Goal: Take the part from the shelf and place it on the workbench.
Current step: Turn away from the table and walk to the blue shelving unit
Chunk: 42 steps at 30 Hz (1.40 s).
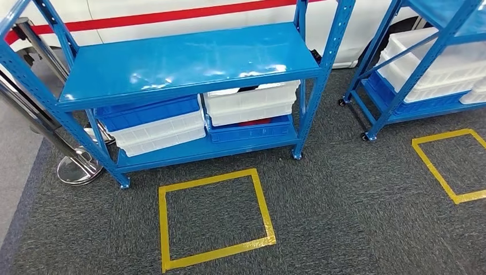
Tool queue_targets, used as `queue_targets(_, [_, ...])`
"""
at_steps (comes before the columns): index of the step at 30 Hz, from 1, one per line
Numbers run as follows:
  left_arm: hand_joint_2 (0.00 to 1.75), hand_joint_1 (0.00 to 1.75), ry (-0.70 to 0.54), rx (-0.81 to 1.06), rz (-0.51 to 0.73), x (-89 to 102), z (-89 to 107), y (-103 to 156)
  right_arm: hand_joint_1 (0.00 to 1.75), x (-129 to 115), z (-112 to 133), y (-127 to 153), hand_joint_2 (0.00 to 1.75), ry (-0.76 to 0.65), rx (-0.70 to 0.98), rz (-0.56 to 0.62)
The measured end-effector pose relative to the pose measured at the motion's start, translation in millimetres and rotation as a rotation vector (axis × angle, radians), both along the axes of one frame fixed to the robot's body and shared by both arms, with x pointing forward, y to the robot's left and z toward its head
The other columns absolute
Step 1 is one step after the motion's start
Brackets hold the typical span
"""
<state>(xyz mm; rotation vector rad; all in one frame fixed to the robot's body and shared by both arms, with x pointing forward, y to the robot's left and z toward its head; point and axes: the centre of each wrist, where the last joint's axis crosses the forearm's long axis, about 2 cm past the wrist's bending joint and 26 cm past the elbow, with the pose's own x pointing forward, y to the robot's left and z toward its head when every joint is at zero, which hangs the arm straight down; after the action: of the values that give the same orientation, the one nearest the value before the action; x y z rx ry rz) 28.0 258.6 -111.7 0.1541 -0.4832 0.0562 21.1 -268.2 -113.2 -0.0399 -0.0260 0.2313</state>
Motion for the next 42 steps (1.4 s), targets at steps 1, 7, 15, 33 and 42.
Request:
queue_targets(1, [0.0,0.0,-0.001,0.001,0.0,0.8,0.0,0,0.0,1,0,0,0.0,-0.003,0.0,0.008])
queue_targets(7, [0.0,0.0,0.013,0.001,0.002,-2.0,-0.2,0,0.0,-1,0,-5,0.0,-0.002,-0.025,-0.009])
queue_targets(15, [0.0,0.0,0.02,0.007,0.004,-1.2,-0.1,0,0.0,-5,-1,-10,0.0,0.02,-0.033,-0.008])
queue_targets(33, [0.0,0.0,0.03,0.013,0.001,-4.4,-0.4,0,0.0,0,0,-10,0.0,0.017,-0.022,-0.004])
queue_targets(42, [0.0,0.0,0.033,0.009,-0.004,-5.5,-0.3,-1,0.0,-8,-1,-15,0.0,0.032,-0.028,-0.003])
